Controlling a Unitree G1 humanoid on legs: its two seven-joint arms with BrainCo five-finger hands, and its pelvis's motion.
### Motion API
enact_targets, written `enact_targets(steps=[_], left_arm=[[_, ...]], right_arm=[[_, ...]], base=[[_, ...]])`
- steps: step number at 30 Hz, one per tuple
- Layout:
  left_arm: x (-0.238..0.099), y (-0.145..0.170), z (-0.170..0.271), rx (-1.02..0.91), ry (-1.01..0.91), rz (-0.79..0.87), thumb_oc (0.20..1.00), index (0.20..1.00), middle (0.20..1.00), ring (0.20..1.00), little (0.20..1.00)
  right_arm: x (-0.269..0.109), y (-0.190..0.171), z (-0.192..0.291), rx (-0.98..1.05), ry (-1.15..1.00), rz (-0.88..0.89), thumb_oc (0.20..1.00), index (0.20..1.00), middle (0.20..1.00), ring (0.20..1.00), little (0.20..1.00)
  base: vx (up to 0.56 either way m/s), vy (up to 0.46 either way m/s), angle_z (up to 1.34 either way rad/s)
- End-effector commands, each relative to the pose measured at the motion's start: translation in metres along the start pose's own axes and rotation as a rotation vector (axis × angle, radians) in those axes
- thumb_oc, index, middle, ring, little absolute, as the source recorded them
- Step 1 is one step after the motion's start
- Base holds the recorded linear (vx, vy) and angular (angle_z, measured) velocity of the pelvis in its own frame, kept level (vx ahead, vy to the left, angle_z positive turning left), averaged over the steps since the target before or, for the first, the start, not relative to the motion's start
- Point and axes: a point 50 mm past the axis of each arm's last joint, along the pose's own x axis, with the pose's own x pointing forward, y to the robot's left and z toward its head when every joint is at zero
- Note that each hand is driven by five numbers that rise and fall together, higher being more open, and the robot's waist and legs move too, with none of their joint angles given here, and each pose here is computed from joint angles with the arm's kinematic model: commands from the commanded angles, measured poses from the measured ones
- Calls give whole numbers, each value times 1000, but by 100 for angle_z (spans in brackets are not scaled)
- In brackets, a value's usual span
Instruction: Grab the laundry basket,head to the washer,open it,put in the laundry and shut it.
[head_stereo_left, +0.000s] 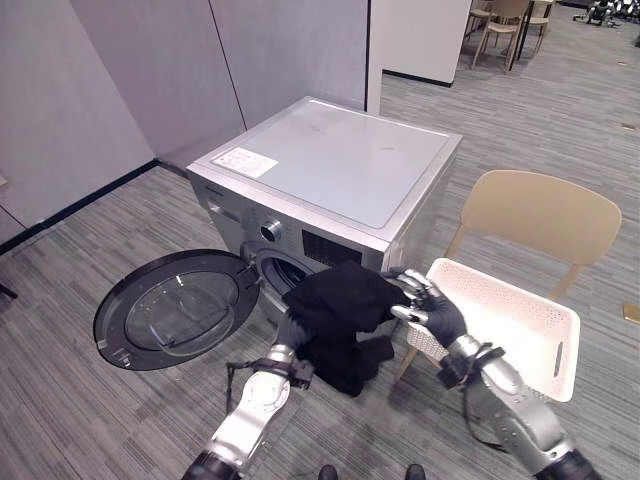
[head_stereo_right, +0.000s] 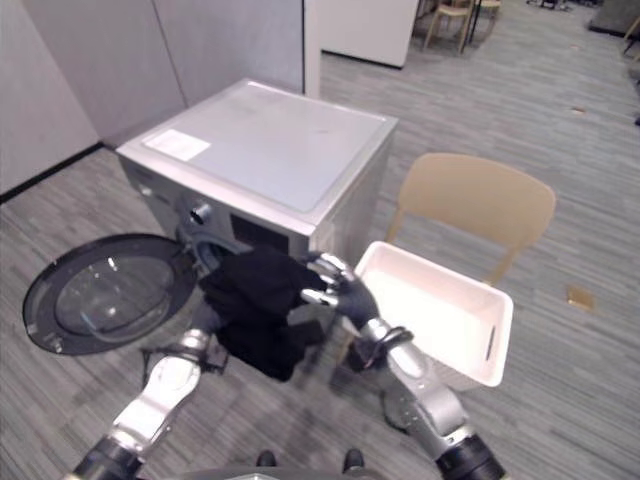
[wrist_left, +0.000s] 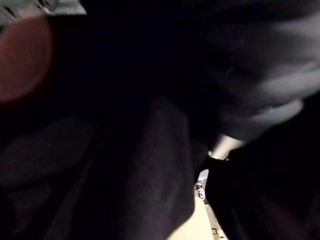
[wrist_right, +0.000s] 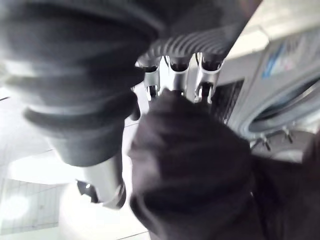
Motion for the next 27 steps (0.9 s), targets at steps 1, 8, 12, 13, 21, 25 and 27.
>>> enact_targets(steps=[1, 8, 12, 13, 21, 25, 27], left_arm=[[17, 22, 29, -27, -144, 37, 200, 200, 200, 200, 200], [-32, 53, -24, -19, 87, 107, 200, 200, 200, 200, 200], [-64, 61, -65, -40, 290, 170, 200, 200, 200, 200, 200], [-70, 60, -74, -59, 337, 185, 200, 200, 200, 200, 200], [-104, 59, -128, -150, 619, 337, 200, 200, 200, 200, 200], [-91, 62, -121, -162, 573, 360, 200, 200, 200, 200, 200], [-79, 59, -114, -171, 529, 356, 200, 200, 200, 200, 200]], right_arm=[[8, -6, 38, -249, -181, -38, 1000, 1000, 1000, 1000, 1000], [-56, -70, 0, -587, 160, -277, 1000, 1000, 1000, 1000, 1000], [-85, -89, -33, -671, 379, -319, 1000, 1000, 1000, 1000, 1000], [-88, -92, -41, -691, 422, -317, 1000, 1000, 1000, 1000, 1000], [-95, -97, -85, -689, 610, -346, 1000, 1000, 1000, 1000, 1000], [-92, -103, -84, -679, 595, -402, 1000, 1000, 1000, 1000, 1000], [-95, -108, -87, -683, 628, -438, 1000, 1000, 1000, 1000, 1000]], base=[[0, 0, 0], [0, -9, -3], [1, -6, -2], [2, -22, -12], [-43, -31, -1], [-186, 7, 56], [5, 77, 137]])
